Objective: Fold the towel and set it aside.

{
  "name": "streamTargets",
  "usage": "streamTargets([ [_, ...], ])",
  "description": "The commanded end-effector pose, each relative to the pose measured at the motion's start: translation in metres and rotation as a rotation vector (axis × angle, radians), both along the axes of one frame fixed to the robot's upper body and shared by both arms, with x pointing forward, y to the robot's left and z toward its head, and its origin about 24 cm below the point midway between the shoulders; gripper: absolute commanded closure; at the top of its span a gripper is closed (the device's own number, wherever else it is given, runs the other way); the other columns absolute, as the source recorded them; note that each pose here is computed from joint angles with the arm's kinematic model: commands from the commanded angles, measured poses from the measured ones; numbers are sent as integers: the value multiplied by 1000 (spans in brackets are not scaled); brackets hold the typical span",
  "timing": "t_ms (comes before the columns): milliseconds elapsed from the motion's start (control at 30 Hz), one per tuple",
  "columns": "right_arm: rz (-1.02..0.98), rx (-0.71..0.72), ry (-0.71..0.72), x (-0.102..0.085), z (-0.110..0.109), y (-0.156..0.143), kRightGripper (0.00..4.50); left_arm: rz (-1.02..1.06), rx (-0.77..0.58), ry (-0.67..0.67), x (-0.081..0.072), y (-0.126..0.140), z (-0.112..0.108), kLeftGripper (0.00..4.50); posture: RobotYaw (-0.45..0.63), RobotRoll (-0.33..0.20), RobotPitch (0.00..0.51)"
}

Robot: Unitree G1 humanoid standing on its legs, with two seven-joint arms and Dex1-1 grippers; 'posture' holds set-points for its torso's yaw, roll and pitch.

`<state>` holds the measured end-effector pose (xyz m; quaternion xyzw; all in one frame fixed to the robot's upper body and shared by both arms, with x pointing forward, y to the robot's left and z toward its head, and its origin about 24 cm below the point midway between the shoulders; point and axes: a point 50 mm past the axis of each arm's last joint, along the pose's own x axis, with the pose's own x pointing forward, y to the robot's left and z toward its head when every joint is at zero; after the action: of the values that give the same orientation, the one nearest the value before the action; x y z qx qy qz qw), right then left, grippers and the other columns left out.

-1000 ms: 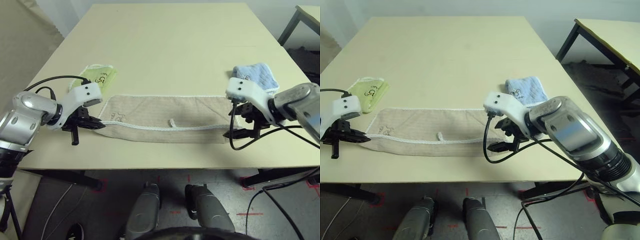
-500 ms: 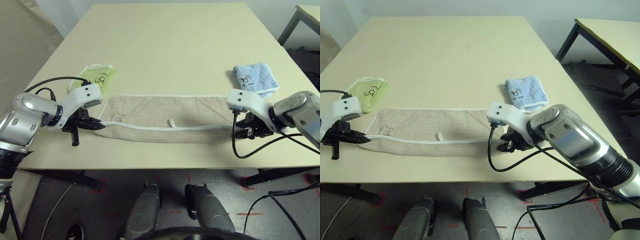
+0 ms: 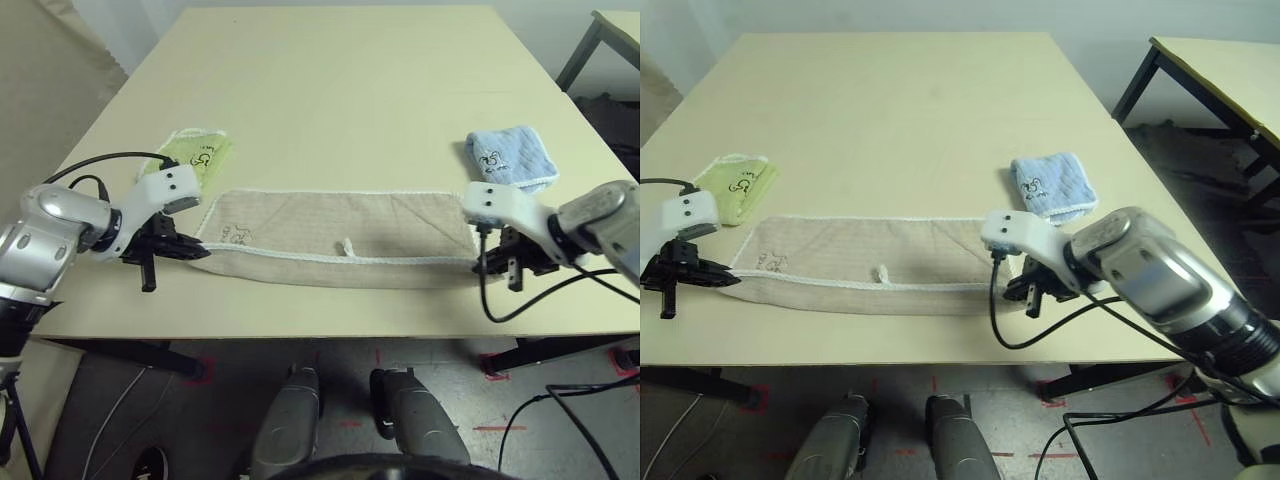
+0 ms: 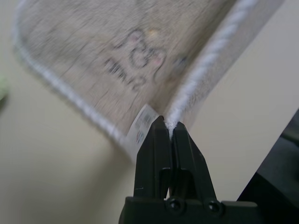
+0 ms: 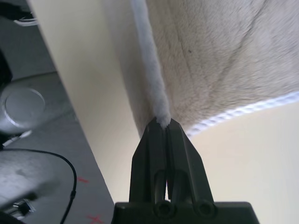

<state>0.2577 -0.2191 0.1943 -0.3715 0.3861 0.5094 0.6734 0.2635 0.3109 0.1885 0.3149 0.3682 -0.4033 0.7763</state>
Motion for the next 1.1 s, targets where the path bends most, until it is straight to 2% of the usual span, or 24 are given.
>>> streamTargets([
  [33, 12, -9, 3, -1, 5, -10, 4482, 43, 43, -1, -2, 16, 5, 4500, 46, 0, 126],
  [300, 10, 44, 20, 0, 16, -13, 4482, 72, 47, 57, -11, 23, 6, 4500, 47, 0, 123],
  [400, 22, 87, 66, -4, 24, -8, 4482, 79, 24, 146, -21, 14, 10, 4500, 51, 0, 125],
  [500, 38, 114, 89, -6, 29, -4, 4482, 92, 65, 233, -32, 12, 12, 4500, 51, 0, 125],
  [667, 38, 68, 104, -5, 27, -11, 4482, 88, 68, 262, -35, 9, 11, 4500, 54, 0, 125],
  [733, 26, 70, 114, -5, 27, -12, 4482, 88, 71, 241, -33, 9, 10, 4500, 53, 0, 125],
  [833, -26, 178, 141, -1, 29, -3, 4482, 87, 58, 191, -26, 10, 10, 4500, 51, 0, 126],
  [933, -59, 267, 87, 12, 32, 5, 4482, 77, 74, 114, -14, 12, 12, 4500, 48, 0, 126],
  [1100, -108, 306, -35, 36, 32, 10, 4482, 59, 109, 18, 6, 17, 14, 4500, 50, 0, 125],
])
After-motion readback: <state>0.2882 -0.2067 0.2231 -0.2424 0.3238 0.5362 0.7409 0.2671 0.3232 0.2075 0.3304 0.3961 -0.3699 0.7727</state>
